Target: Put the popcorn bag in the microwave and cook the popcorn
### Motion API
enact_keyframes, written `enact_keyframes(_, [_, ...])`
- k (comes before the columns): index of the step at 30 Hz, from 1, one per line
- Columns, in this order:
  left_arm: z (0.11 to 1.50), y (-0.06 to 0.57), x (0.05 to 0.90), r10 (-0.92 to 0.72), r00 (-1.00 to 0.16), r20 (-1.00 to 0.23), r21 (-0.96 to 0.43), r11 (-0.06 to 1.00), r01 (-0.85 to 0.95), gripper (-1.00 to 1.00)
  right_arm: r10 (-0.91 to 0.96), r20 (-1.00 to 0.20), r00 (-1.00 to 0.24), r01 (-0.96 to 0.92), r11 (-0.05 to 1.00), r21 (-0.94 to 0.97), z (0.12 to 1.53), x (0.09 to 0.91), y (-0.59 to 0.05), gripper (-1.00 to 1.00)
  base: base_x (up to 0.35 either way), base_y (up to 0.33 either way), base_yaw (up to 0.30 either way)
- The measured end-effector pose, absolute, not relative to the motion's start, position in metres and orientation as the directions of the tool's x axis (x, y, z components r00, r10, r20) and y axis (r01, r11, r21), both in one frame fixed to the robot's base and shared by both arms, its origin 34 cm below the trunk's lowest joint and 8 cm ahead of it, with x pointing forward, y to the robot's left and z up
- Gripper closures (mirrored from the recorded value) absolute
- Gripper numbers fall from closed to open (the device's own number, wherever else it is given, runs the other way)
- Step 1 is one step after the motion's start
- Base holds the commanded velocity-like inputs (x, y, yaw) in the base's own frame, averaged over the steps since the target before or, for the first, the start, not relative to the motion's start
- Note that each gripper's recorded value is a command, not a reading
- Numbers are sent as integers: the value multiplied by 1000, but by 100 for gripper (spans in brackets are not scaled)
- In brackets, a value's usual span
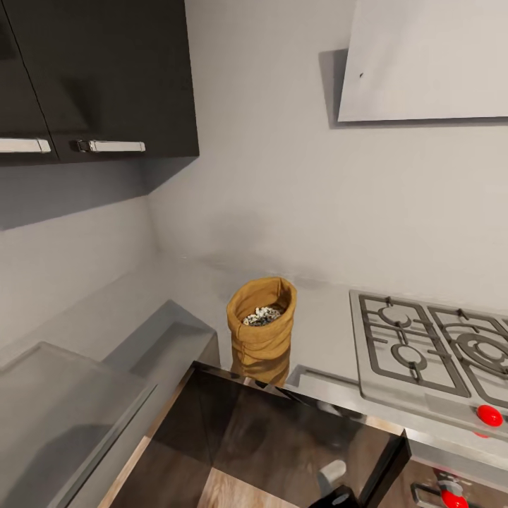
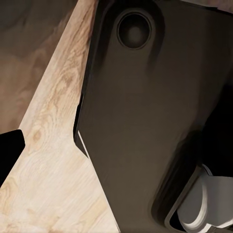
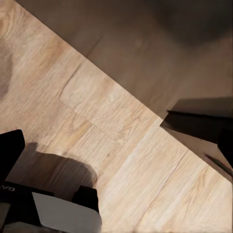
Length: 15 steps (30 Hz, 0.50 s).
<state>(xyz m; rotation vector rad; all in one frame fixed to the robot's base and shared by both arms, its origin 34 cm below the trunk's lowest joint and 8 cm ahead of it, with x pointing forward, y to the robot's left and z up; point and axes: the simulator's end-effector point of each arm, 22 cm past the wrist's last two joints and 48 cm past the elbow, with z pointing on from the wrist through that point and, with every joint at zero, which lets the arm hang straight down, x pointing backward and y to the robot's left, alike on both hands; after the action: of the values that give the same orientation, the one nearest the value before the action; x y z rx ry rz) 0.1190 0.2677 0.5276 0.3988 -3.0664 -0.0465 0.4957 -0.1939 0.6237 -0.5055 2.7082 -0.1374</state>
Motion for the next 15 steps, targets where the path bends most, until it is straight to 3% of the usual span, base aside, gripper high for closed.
enact_keyframes(5, [528, 268, 119, -256, -966, 44, 36, 966, -254, -100, -377, -325, -868, -340, 926, -166, 611, 472, -195, -100, -80, 0, 0])
enact_keyframes(15, [528, 268, 120, -256, -966, 43, 36, 966, -254, -100, -378, -260, -889, -351, 925, -145, 593, 438, -196, -100, -312, 0, 0])
